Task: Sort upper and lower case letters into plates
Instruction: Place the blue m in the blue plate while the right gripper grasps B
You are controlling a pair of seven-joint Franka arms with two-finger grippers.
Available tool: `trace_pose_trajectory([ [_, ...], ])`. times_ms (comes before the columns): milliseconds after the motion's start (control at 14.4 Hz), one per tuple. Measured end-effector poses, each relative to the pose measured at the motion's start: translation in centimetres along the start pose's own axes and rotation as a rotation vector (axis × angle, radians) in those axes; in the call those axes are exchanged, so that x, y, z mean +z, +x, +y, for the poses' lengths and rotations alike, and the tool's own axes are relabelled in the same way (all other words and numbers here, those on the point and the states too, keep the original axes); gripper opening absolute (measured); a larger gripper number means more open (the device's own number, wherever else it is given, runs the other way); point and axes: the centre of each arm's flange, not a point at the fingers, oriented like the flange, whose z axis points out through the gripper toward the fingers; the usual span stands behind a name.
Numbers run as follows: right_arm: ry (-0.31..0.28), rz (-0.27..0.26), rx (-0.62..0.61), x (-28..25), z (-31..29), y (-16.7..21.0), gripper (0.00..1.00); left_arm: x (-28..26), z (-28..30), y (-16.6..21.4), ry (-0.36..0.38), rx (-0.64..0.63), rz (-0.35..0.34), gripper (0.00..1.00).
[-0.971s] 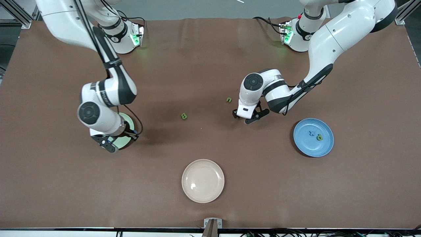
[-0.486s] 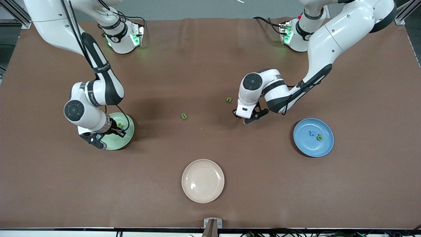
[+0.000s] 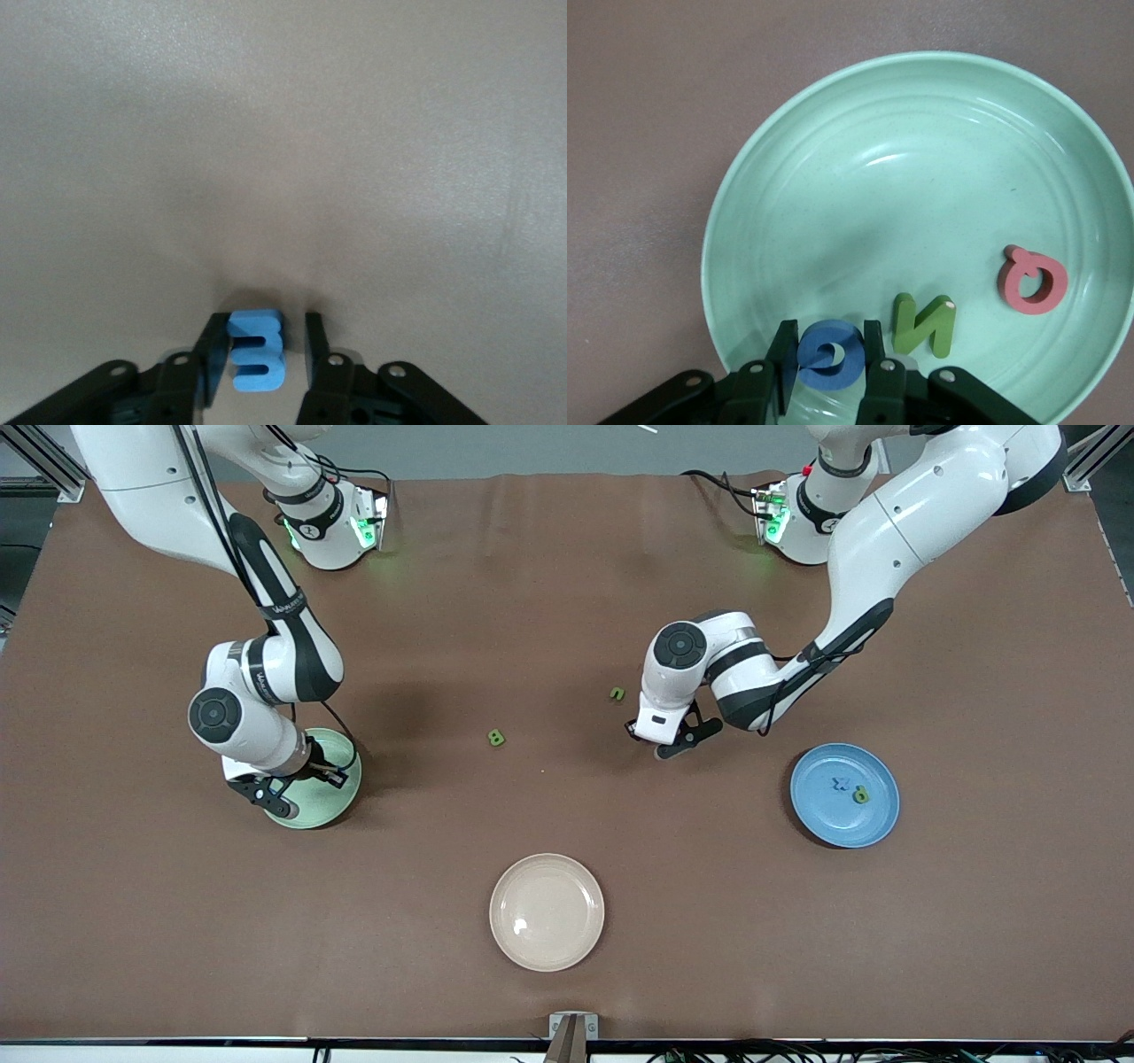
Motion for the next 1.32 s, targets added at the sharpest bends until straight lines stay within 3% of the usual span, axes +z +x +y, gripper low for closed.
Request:
trace_pose_trajectory([
  [69, -0.001, -0.002, -0.001, 0.1, 0.0, -0.1, 0.34, 0.0, 0.0, -0.1, 0.000, 0.001, 0.000, 0.41],
  [208, -0.005, -0.007, -0.001, 0.3, 0.1, -0.3, 0.34, -0.1, 0.2, -0.1, -0.005, 0.002, 0.000, 0.27],
  [416, -0.008, -0.011, -0.001, 0.5, 0.2, -0.4, 0.43, -0.1, 0.2, -0.1, -0.005, 0.002, 0.000, 0.27],
  [833, -0.026, -0.041, 0.008, -1.5, -1.2, -0.3, 0.99, -1.0, 0.2, 1.2, -0.021, -0.021, 0.002, 0.27],
  [1318, -0.001, -0.001, 0.165, -3.4, -11.7, -8.6, 1.00, -7.0, -3.7, 6.8, 0.032, 0.099, -0.015, 0.27],
])
